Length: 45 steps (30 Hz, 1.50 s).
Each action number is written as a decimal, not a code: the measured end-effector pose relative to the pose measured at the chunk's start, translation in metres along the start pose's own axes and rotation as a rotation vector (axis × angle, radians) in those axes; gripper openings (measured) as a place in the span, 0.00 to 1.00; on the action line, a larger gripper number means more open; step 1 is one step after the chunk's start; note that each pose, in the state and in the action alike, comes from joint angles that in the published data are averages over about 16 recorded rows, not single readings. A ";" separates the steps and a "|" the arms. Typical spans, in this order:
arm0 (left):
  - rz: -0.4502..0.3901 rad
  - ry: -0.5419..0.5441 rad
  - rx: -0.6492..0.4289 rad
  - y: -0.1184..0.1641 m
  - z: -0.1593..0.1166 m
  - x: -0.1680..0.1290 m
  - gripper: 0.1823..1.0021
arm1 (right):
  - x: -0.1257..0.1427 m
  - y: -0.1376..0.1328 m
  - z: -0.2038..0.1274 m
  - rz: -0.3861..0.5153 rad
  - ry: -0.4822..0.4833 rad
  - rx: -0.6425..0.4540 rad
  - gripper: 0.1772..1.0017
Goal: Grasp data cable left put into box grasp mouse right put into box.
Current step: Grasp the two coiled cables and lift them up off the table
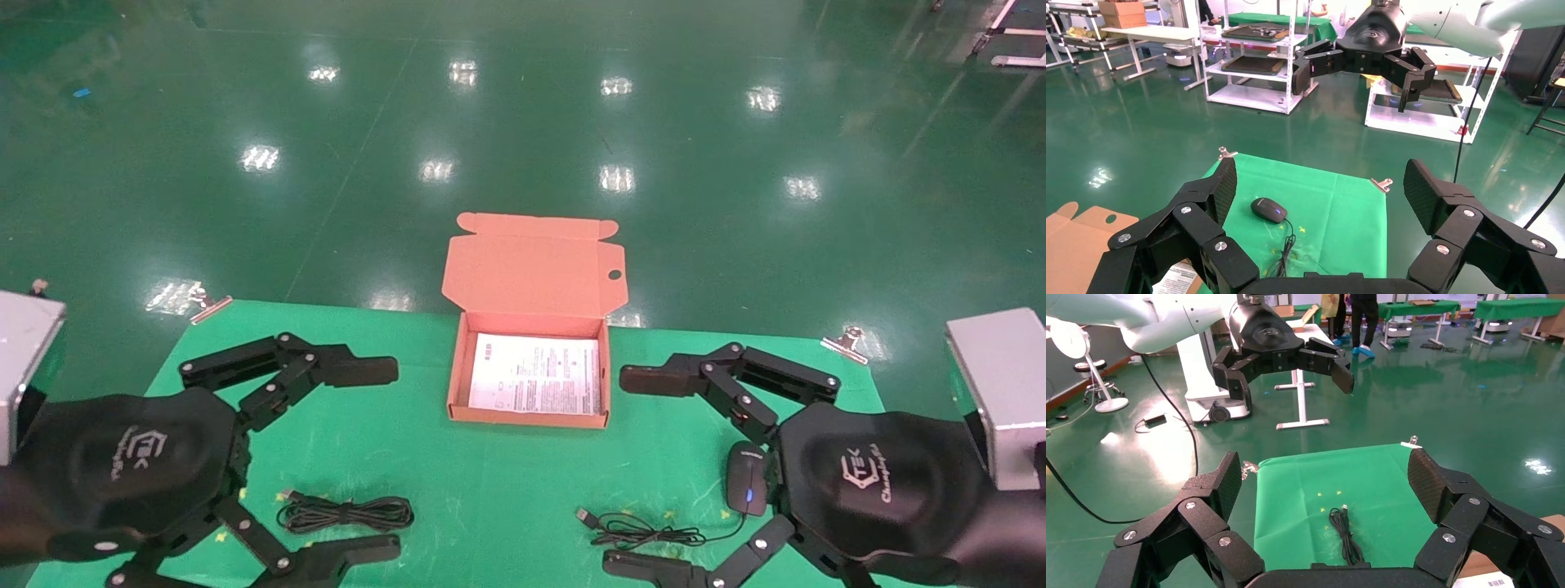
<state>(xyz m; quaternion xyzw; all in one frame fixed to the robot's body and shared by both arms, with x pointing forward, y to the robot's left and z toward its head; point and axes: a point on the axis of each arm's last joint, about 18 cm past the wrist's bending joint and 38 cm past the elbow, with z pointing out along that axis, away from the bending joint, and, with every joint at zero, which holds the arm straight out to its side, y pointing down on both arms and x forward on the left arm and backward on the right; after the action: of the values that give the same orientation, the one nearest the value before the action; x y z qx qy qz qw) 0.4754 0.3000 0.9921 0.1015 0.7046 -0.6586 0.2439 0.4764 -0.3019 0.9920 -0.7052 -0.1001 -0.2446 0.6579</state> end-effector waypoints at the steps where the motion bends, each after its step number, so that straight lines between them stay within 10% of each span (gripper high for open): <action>1: 0.000 0.000 0.000 0.000 0.000 0.000 1.00 | 0.000 0.000 0.000 0.000 0.000 0.000 1.00; 17: 0.036 0.029 -0.137 0.012 0.005 -0.004 1.00 | 0.004 0.009 0.001 -0.097 0.001 -0.125 1.00; 35: 0.224 0.142 -0.698 0.057 0.038 -0.043 1.00 | 0.046 0.055 0.019 -0.737 -0.212 -0.694 1.00; 45: 0.392 0.192 -1.008 0.091 0.057 -0.073 1.00 | 0.069 0.103 0.033 -0.902 -0.318 -0.934 1.00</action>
<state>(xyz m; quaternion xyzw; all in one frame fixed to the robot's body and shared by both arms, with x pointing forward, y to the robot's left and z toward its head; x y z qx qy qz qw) 0.5920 0.2670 0.9463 0.1610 0.9199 -0.1693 0.3149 0.5901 -0.2942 0.9338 -0.8325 -0.3646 -0.4064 0.0939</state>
